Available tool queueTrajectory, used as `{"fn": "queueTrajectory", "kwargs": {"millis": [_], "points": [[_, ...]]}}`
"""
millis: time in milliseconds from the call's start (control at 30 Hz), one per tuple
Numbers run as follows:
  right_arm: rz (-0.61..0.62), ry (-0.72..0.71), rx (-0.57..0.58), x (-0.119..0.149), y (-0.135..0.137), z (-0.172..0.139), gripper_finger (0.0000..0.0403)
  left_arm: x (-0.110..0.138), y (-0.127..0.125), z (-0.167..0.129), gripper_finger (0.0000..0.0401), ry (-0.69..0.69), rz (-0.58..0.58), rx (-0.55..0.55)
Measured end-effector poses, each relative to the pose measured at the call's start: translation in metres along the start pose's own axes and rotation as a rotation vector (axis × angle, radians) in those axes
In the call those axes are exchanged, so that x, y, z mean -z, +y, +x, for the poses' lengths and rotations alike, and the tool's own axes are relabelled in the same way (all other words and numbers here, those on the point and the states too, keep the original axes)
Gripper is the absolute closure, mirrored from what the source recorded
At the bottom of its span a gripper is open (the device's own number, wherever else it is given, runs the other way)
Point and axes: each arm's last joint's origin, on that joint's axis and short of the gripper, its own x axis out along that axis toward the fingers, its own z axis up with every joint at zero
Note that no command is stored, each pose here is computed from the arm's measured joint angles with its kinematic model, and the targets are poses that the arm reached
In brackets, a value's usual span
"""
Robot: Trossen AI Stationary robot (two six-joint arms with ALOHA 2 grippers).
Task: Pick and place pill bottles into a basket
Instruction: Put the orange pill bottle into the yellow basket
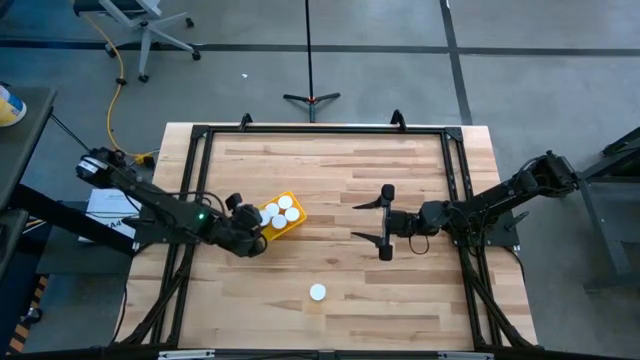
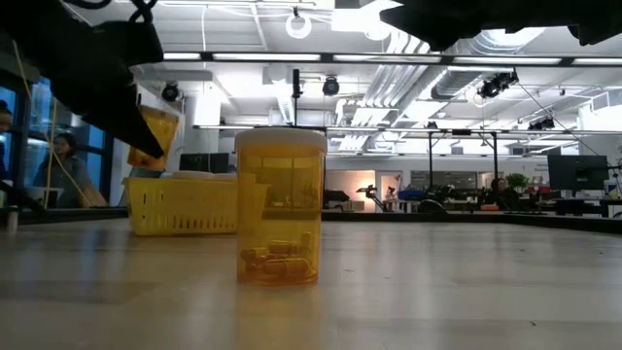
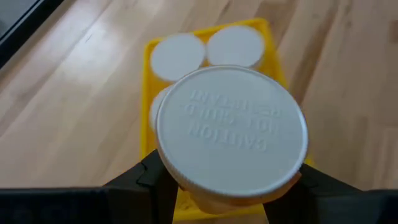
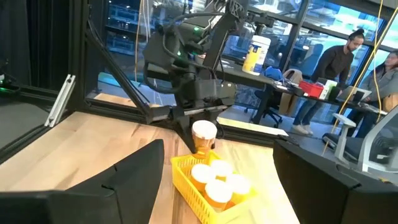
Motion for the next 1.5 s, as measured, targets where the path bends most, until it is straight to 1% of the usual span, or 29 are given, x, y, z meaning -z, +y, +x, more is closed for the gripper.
{"fn": "queueTrajectory", "kwargs": {"millis": [100,233,333,400,500,567,967,1100,1367,1500], "points": [[-0.022,0.000,0.000,0.000,0.000,0.000,0.0110,0.000,0.004,0.003,0.0188,0.018,-0.019,-0.029],[-0.032,0.000,0.000,0.000,0.000,0.000,0.0110,0.000,0.005,0.007,0.0188,-0.010,-0.045,-0.019],[-0.042,0.000,0.000,0.000,0.000,0.000,0.0110,0.009,0.009,0.015,0.0188,0.016,-0.054,-0.024],[-0.046,0.000,0.000,0.000,0.000,0.000,0.0110,0.016,0.011,0.019,0.0188,0.027,-0.080,-0.030],[-0.047,0.000,0.000,0.000,0.000,0.000,0.0110,0.024,0.012,0.023,0.0188,0.002,-0.105,-0.014],[-0.047,-0.001,0.000,0.000,0.000,0.000,0.0110,0.022,0.011,0.023,0.0188,-0.032,-0.126,0.004],[-0.046,-0.002,0.004,0.000,0.000,0.000,0.0110,0.024,0.013,0.023,0.0184,-0.043,-0.097,-0.018],[-0.046,-0.002,0.003,0.000,0.000,0.000,0.0110,0.024,0.013,0.023,0.0157,-0.034,-0.095,-0.011],[-0.046,-0.002,0.004,0.000,0.000,0.000,0.0110,0.025,0.013,0.024,0.0054,-0.017,-0.101,0.007],[-0.046,-0.002,0.004,0.000,0.000,0.000,0.0110,0.022,0.011,0.022,0.0018,-0.017,-0.103,0.014]]}}
